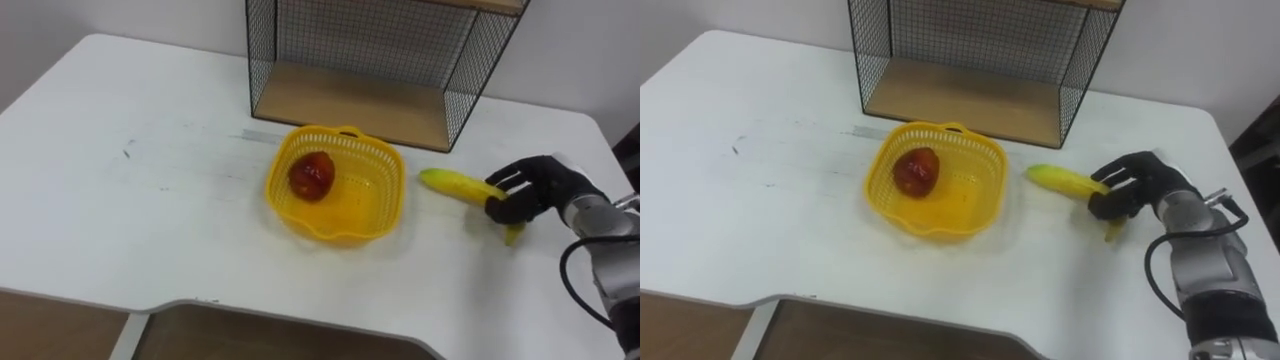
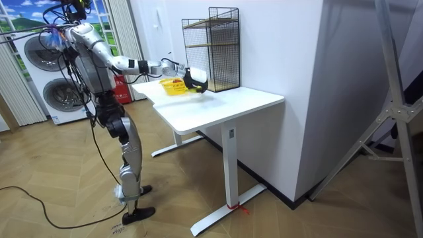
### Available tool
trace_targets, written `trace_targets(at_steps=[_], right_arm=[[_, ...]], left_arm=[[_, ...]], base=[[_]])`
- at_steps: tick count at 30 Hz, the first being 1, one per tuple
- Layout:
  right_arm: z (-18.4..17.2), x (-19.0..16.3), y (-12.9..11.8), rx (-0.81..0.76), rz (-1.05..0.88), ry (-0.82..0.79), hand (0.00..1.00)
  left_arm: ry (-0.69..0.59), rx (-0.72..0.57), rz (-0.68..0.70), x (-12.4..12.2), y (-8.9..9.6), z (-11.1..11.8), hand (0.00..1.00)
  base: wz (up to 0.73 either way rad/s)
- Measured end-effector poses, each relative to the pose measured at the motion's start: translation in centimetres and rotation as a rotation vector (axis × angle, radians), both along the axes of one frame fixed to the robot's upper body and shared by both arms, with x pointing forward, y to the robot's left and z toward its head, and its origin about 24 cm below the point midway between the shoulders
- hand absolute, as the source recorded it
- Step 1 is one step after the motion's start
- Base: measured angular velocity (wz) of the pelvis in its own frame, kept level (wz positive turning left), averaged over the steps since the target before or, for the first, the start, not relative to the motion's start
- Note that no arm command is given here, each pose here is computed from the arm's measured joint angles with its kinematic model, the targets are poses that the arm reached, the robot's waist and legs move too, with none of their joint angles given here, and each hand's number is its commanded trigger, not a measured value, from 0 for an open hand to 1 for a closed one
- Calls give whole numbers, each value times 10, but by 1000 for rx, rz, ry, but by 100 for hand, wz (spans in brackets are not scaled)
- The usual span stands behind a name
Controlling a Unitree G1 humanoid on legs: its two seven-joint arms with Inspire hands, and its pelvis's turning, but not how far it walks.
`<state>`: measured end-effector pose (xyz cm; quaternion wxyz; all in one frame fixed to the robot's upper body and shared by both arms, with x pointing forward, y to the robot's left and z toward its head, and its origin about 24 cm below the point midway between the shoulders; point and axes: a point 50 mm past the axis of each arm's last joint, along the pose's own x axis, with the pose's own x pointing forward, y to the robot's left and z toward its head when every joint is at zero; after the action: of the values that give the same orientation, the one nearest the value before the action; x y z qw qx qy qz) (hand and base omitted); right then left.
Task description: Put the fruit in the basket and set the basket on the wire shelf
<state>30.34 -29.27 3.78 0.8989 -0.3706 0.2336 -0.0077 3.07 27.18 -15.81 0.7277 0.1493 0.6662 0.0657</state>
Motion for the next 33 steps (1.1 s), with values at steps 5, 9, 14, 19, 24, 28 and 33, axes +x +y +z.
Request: trace_targets(at_steps=[5,9,14,19,24,28,33], right_arm=[[16,-3,9,-28,34,-103,100],[23,-3,20,-25,65,-157,100],[38,-1,31,-21,103,-226,100],[47,-1,37,-26,129,-271,100],[54,0,49,-39,166,-305,100],[57,1,60,-47,206,-318,100],[70,0,79,-76,275,-377,100]], left_arm=[[-3,25,-1,0,1,0,0],[14,50,-26,-5,-2,-1,0],[24,38,-34,-8,-7,-3,0],[25,40,-35,-9,-9,-3,0],[18,40,-28,-7,-8,-3,0],[-1,35,-31,-1,-10,-3,0],[-33,30,-58,7,-11,-3,0]], base=[[0],[0],[0],[-2],[-9],[0],[0]])
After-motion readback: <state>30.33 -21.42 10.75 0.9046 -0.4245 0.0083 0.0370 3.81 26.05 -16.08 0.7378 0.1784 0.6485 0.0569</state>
